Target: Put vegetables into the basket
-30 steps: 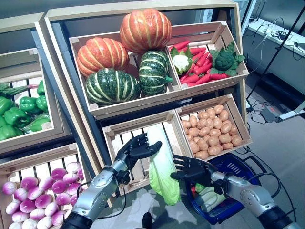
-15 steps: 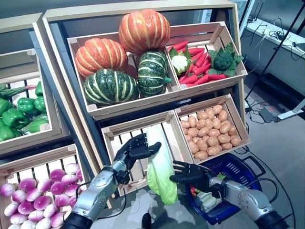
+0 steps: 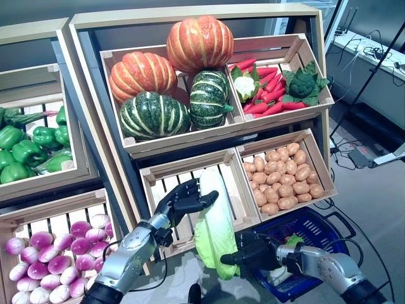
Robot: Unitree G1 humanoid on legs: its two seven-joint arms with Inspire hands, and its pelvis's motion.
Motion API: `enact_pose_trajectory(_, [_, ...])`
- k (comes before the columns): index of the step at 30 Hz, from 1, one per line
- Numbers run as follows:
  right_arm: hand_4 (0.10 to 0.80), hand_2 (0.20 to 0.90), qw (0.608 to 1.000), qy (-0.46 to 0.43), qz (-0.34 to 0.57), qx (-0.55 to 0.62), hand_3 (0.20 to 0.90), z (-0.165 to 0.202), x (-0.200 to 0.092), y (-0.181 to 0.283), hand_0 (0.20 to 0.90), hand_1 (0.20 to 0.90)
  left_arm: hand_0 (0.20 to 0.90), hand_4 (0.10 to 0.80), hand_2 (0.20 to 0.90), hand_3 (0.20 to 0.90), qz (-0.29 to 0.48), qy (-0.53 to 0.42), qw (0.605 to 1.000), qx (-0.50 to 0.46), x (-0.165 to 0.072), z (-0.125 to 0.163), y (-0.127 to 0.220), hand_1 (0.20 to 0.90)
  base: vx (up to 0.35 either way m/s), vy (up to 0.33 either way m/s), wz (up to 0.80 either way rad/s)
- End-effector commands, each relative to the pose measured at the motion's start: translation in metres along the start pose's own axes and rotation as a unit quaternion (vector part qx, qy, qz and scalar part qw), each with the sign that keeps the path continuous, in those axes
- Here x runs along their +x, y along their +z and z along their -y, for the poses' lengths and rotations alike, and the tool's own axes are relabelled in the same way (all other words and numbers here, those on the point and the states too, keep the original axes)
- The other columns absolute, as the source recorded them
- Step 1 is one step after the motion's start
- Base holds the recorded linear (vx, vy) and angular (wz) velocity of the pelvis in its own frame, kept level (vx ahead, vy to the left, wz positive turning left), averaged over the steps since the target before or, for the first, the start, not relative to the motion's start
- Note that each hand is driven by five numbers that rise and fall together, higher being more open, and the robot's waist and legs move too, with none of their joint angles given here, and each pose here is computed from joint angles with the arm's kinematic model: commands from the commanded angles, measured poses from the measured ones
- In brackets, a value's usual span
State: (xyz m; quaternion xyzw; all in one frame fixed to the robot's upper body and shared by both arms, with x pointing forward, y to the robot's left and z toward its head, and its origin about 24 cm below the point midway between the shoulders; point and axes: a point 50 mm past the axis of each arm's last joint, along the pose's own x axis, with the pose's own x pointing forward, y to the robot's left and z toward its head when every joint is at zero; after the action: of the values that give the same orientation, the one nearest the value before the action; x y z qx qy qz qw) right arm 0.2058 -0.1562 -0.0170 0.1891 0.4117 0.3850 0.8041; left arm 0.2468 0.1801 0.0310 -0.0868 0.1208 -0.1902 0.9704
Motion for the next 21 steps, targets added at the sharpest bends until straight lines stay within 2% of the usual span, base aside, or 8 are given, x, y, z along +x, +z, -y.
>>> enact_pose_trajectory(1, [0.8, 0.9, 0.978, 0.204, 0.041, 0.027, 0.9, -0.047, 0.027, 0.017, 0.9, 0.9, 0.3, 0.4, 0.3, 0.3, 0.152, -0.063, 0.986, -0.015, 0.016, 0.02, 0.061, 0.3, 0.0, 0.0, 0.0])
enact_pose_trajectory(4, [0.8, 0.9, 0.976, 0.209, 0.052, 0.026, 0.9, -0.051, 0.029, 0.018, 0.9, 0.9, 0.3, 0.4, 0.3, 0.3, 0.151, -0.061, 0.987, -0.017, 0.016, 0.02, 0.059, 0.3, 0.0, 0.0, 0.0])
enact_pose_trajectory(5, [0.554, 0.531, 0.976, 0.208, 0.054, 0.028, 0.531, -0.052, 0.029, 0.018, 0.531, 0.531, 0.3, 0.4, 0.3, 0.3, 0.151, -0.061, 0.987, -0.017, 0.016, 0.02, 0.058, 0.3, 0.0, 0.0, 0.0])
enact_pose_trajectory(6, [0.4, 0.3, 0.976, 0.207, 0.057, 0.031, 0.3, -0.051, 0.03, 0.018, 0.3, 0.3, 0.3, 0.4, 0.3, 0.3, 0.151, -0.061, 0.987, -0.017, 0.016, 0.019, 0.058, 0.3, 0.0, 0.0, 0.0])
enact_pose_trajectory(21, [0.4, 0.3, 0.97, 0.211, 0.116, 0.029, 0.3, -0.055, 0.029, 0.031, 0.3, 0.3, 0.3, 0.4, 0.3, 0.3, 0.141, -0.069, 0.988, -0.01, 0.016, 0.02, 0.056, 0.3, 0.0, 0.0, 0.0])
